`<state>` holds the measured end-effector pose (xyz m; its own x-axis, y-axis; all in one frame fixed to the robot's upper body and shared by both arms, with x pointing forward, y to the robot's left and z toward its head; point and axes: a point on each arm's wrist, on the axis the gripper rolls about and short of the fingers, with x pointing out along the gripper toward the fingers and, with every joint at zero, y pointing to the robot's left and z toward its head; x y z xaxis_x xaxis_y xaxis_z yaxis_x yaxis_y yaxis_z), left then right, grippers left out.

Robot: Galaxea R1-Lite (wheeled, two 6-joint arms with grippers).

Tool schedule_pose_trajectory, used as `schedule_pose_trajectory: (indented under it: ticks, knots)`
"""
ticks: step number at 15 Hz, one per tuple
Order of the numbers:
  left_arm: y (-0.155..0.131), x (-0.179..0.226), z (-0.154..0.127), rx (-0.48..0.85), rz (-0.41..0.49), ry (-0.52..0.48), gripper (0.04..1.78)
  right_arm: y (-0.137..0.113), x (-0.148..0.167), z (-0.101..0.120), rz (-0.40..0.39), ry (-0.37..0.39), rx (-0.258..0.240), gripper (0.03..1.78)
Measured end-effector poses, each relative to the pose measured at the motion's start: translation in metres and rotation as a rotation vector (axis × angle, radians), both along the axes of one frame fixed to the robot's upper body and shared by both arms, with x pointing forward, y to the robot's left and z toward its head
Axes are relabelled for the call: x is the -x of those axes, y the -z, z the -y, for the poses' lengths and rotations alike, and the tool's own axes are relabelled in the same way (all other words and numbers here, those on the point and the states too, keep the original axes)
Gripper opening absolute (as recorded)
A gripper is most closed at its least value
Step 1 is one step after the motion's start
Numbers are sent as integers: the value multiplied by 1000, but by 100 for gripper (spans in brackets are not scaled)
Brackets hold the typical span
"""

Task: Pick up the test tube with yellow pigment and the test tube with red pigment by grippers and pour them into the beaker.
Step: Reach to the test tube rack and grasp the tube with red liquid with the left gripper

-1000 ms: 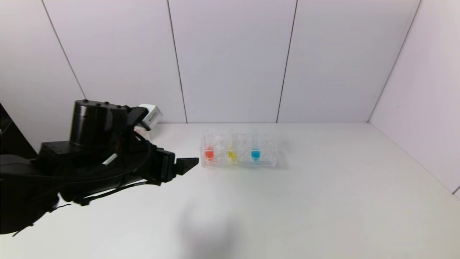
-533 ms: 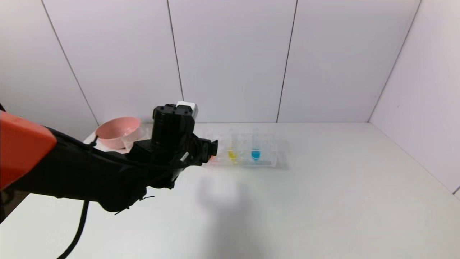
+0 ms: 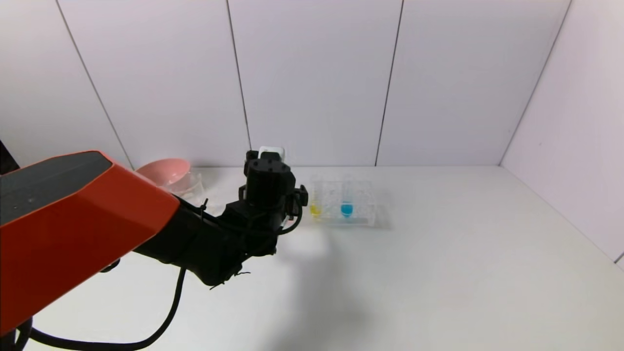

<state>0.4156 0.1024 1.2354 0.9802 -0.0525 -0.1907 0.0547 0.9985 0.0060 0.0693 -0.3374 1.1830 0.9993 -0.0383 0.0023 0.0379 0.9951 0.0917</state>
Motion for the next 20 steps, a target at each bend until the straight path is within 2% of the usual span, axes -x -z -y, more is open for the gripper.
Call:
schedule_pose_trajectory:
  ticks: [7,9,12,17,18,20]
  knots:
    - [16,-17,9,38,62,-33,177,0,0,0,0,0,0,171]
    - [20,-18,10,35,58,-33,169,0,0,0,0,0,0,171]
    - [22,-19,10,35,55,-33,138,0,0,0,0,0,0,171]
    - [23,-19,10,32,51,-28,52,0,0,0,0,0,0,171]
    - [23,-19,10,32,51,-26,45,0,0,0,0,0,0,171]
    - [22,-19,10,34,52,-26,44,0,0,0,0,0,0,171]
